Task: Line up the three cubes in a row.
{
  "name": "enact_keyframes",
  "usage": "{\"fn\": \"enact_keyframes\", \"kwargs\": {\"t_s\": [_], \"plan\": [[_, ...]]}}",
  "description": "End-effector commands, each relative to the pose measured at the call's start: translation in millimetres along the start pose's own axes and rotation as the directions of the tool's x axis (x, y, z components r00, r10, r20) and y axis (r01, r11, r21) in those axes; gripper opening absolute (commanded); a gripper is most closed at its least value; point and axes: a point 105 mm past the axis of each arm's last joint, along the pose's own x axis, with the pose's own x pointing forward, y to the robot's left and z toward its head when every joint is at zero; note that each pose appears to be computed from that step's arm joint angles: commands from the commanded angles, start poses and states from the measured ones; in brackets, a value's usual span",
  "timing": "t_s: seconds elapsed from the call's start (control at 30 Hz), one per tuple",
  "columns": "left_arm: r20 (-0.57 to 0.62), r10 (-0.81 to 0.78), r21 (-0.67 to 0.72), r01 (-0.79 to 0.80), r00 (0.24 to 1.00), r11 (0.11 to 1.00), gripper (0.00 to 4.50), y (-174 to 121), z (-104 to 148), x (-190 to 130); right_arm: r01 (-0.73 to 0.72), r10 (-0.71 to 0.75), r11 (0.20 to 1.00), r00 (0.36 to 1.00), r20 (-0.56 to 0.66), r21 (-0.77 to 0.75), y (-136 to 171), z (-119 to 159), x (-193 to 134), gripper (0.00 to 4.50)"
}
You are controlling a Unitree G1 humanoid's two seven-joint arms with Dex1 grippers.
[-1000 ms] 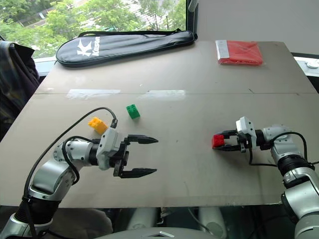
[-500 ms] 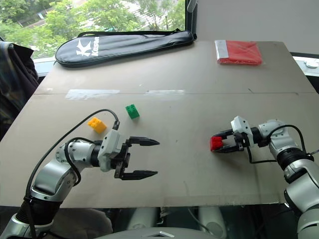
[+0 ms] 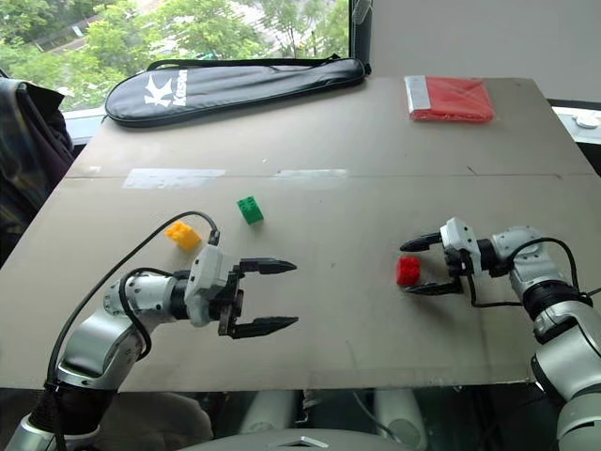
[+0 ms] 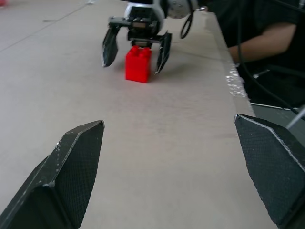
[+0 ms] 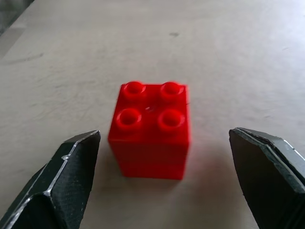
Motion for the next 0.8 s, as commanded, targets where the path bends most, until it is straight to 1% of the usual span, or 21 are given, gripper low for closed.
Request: {"fn": "enact_keyframes", "kwargs": {"t_s": [0.03,0.1,0.13,0.23,0.33,0.4,0.47,0.53,0.7,0.8], "plan": [[0.053,0.170,0.023,-0.172,0.984,0.985,4.50,8.7,12.0,-6.6,0.053,-0.045,0.997,0.991,0.124,-0.055,-5.8,28.5,-17.6,4.46],[0.083,0.304,0.011,-0.306,0.949,0.952,4.50,19.4,14.0,-9.1,0.077,-0.066,0.995,0.982,0.176,-0.060,-5.7,38.6,-23.1,4.46],[0.099,0.403,0.000,-0.405,0.910,0.915,4.50,28.6,14.8,-10.4,0.095,-0.081,0.994,0.975,0.209,-0.061,-5.7,44.8,-26.2,4.46],[0.117,0.654,-0.046,-0.654,0.748,0.755,4.50,53.0,15.0,-15.7,0.139,-0.118,0.989,0.952,0.283,-0.057,-2.4,60.8,-31.2,4.46],[0.084,0.808,-0.052,-0.808,0.583,0.587,4.50,69.0,9.1,-18.8,0.181,-0.158,0.983,0.926,0.343,-0.035,1.3,74.4,-30.5,4.46],[0.042,0.865,-0.041,-0.865,0.499,0.501,4.50,76.1,1.8,-16.7,0.216,-0.195,0.976,0.907,0.373,-0.015,2.2,81.2,-28.9,4.46],[0.015,0.894,-0.026,-0.894,0.447,0.447,4.50,81.0,-3.2,-14.0,0.249,-0.230,0.968,0.886,0.402,0.006,1.5,86.7,-28.0,4.46],[0.012,0.917,-0.017,-0.917,0.399,0.399,4.50,88.0,-4.2,-10.6,0.289,-0.274,0.957,0.865,0.421,0.030,0.0,88.9,-27.6,4.46],[-0.019,0.949,-0.005,-0.950,0.313,0.313,4.50,103.2,-11.9,-5.8,0.335,-0.324,0.941,0.849,0.417,0.049,0.8,84.6,-27.7,4.46],[-0.055,0.957,-0.004,-0.958,0.285,0.285,4.50,108.1,-19.2,-2.9,0.349,-0.336,0.936,0.843,0.420,0.050,0.3,84.9,-28.3,4.46]]}}
